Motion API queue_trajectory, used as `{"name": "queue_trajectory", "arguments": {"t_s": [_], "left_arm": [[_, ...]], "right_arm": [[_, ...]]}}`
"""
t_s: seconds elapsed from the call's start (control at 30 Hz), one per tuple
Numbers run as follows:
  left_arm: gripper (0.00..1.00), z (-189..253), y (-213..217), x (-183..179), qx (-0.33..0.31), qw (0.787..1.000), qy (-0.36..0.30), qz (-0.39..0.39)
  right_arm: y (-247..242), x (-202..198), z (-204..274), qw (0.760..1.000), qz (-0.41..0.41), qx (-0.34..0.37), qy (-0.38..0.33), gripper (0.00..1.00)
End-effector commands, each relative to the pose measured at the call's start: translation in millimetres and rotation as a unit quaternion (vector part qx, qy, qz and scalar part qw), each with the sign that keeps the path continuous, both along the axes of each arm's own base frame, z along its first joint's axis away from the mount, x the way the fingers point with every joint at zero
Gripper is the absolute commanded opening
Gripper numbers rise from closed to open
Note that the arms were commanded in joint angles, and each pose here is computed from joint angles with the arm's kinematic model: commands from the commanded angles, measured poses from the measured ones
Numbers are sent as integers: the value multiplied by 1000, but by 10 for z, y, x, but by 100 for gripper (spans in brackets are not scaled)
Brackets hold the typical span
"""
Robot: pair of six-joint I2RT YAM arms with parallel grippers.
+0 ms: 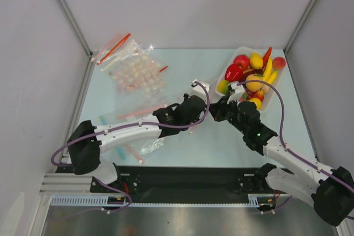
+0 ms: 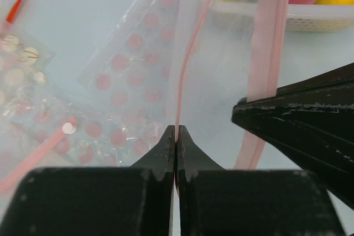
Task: Place the food in the zip-top bag and seal the zipper
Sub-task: Open the zipper of the food storage bag at the center of the board.
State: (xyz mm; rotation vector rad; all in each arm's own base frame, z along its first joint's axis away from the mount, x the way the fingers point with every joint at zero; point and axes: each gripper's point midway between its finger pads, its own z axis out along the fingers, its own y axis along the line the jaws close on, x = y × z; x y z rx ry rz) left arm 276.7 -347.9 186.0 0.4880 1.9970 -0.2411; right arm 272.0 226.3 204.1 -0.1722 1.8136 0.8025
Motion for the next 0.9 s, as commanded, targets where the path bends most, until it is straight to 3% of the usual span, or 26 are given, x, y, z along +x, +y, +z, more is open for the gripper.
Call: {"name": "queue_trajectory", "arguments": {"t_s": [0.0,0.2,0.3,0.43,0.6,0.67,0.7,0.73,0.77,0.87], "left_arm": [[0,529,223,33,-10,998,-52,32],[0,981,653,-167,38,990,-101,90],[0,1041,828,-262,94,986,-98,101],[0,1101,1150,-233,146,962,-132,189],[0,995,1135,-200,189,952,-134,200],[0,958,1266,-200,242,932,-147,226],[0,1030,1280,-209,220,931,-151,248],[0,988,1274,-190,244,922,-159,257],[1,1043,1476,-257,323,897,-169,248],[0,959,1273,-218,315,899,-176,249]], "right_arm": [[47,40,171,1000,1,13,-17,0],[70,73,90,1000,-1,10,-4,0],[93,80,54,1000,5,16,1,0],[116,144,-10,999,9,25,20,1],[249,148,-99,997,53,33,45,0],[332,115,-92,996,74,37,43,0],[415,64,-44,993,100,42,35,0],[463,45,-42,992,112,44,36,0],[544,40,-37,990,129,43,38,0],[661,35,-68,987,149,36,42,0]]}}
